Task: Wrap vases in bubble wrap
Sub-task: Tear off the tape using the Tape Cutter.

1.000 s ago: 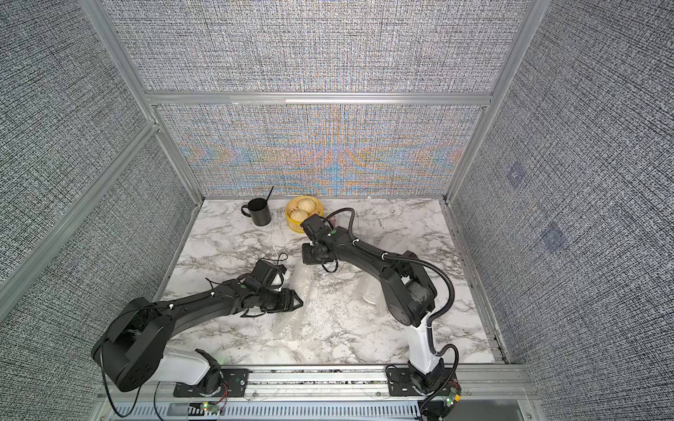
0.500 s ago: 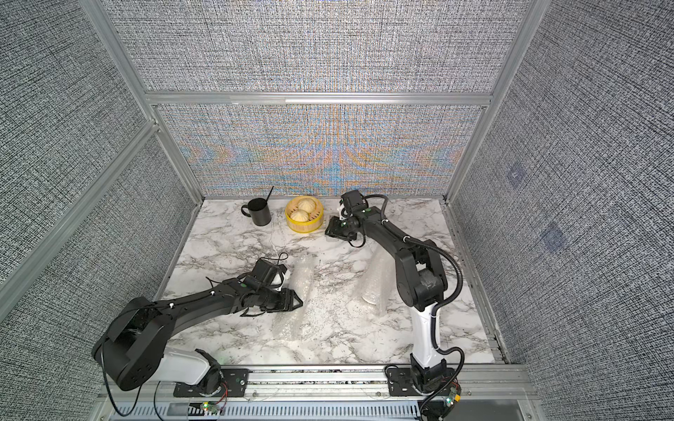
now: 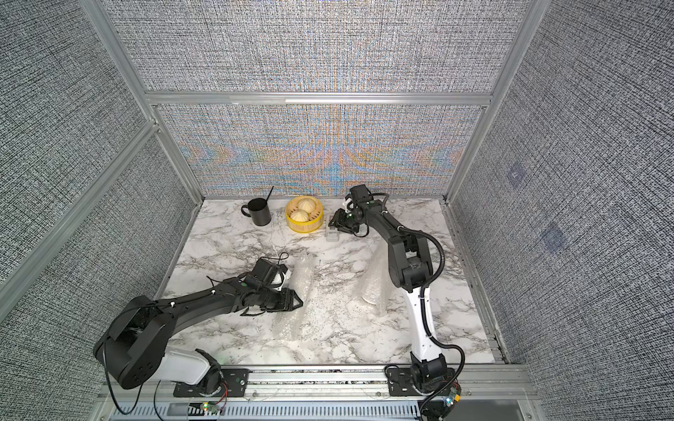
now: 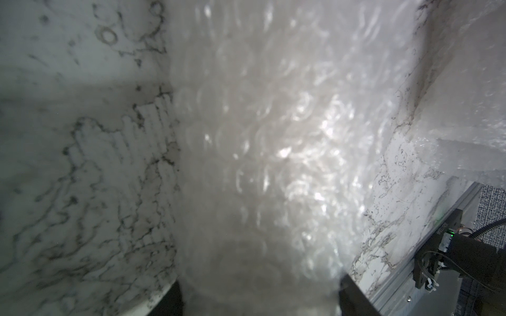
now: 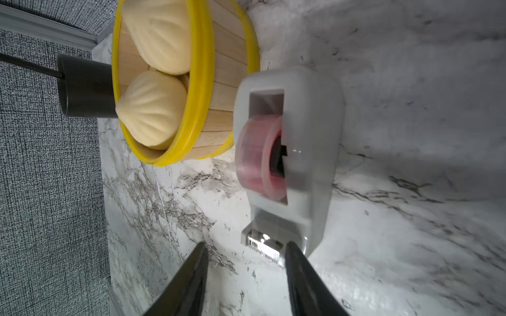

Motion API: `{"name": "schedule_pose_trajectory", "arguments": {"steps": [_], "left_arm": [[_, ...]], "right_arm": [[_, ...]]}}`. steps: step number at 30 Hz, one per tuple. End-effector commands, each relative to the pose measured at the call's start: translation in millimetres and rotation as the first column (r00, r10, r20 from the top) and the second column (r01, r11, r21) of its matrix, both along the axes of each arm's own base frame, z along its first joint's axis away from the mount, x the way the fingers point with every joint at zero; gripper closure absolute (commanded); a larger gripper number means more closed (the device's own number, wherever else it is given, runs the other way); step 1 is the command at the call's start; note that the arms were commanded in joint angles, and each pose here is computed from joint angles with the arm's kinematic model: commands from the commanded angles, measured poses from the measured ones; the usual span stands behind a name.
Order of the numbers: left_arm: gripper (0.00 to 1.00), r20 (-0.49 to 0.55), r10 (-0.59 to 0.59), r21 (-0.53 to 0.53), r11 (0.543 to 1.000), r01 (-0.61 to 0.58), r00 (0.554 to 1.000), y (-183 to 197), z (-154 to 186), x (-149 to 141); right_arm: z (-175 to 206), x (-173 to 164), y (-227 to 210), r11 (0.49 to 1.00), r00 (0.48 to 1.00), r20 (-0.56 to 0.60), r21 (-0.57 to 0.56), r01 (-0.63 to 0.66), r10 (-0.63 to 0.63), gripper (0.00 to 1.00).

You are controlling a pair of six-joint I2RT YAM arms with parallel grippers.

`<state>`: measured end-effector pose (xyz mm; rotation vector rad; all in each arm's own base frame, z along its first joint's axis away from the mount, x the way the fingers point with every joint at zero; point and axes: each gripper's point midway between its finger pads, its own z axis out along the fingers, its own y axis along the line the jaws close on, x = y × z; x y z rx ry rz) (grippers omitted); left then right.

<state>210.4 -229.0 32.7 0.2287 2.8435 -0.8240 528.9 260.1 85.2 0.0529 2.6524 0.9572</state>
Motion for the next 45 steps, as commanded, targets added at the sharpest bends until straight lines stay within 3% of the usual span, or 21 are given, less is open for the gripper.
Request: {"name": "schedule_pose_trajectory", "arguments": {"steps": [1,17,37,45], "left_arm": [[0.43,-0.041,0.023,0.123,0.992,-0.018,0.999,22.4,-19.4,-8.3],[0.44,-0.058,0.013,0.128,0.992,-0.006,0.998,19.0,-23.9,-6.3],[0.44,-0.063,0.022,0.115,0.993,-0.014,0.998,17.9,-22.7,-7.0],[0.44,-0.058,0.02,0.113,0.993,-0.014,0.998,18.5,-20.7,-7.2]], "right_arm": [[-2.5,-0.5,2.6,1.0,1.0,-0.025,0.025,-0.014,0.015,0.53],[-38.2,-6.7,15.3,0.994,0.992,-0.124,0.106,-0.005,0.018,0.67],[-43.8,-22.3,22.1,0.98,0.986,-0.168,0.198,0.033,0.001,0.76],[-29.9,-19.8,18.8,0.977,0.99,-0.141,0.207,0.05,-0.021,0.88]]}}
